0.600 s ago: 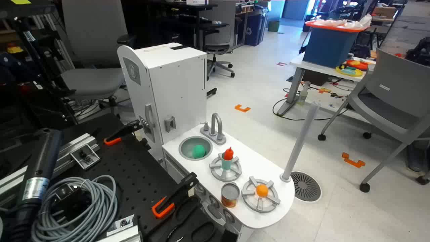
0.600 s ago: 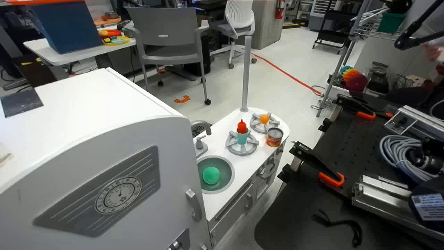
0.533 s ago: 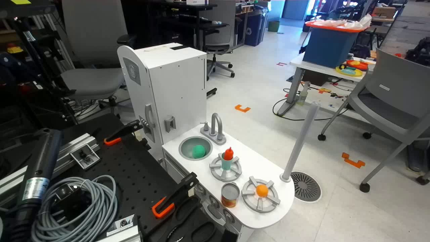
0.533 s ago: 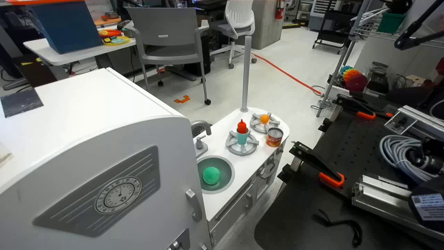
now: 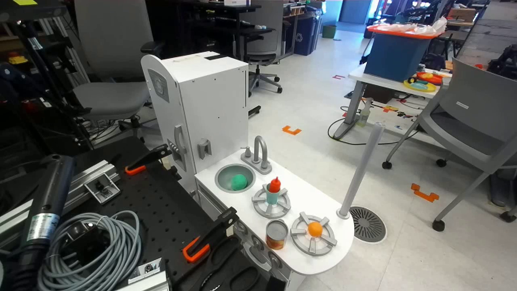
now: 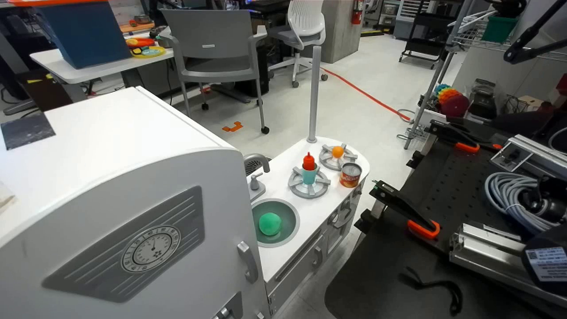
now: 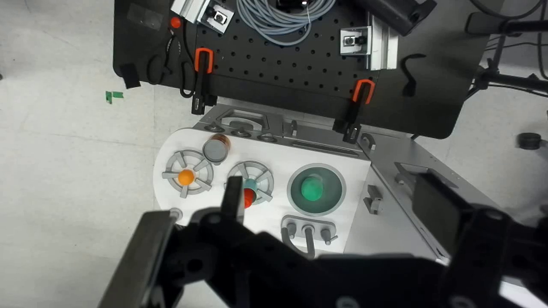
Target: Pick up the green toy from the small sink and put it on the countertop.
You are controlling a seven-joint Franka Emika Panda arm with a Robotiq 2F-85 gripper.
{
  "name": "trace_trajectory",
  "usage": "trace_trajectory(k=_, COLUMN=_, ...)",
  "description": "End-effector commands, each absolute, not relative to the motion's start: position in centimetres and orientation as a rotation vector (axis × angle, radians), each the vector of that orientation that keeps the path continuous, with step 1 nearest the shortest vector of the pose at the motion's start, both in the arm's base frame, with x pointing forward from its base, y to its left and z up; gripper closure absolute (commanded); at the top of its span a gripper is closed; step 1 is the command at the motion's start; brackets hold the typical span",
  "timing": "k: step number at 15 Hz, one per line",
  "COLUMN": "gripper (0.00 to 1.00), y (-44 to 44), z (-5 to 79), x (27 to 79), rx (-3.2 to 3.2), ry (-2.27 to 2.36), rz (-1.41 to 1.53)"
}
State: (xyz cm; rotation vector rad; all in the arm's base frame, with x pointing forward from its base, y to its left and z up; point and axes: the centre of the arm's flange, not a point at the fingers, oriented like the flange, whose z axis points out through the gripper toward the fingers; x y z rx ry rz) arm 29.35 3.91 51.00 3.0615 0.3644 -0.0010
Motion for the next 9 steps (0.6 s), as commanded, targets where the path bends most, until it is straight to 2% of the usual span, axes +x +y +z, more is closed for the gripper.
trace_trajectory(k=1, gripper=0.00, y=3.9, z=51.0, x=29.4, rx=3.062, ry=0.364, rz=-0.001)
trace_trajectory(k=4, gripper=0.00, y=3.9, z=50.8, x=29.9, rx=3.069, ry=0.366, rz=-0.016)
trace_trajectory(k=9, gripper=0.00, y=4.0, z=45.1, x=38.3, rx=3.129, ry=0.324, rz=-0.130)
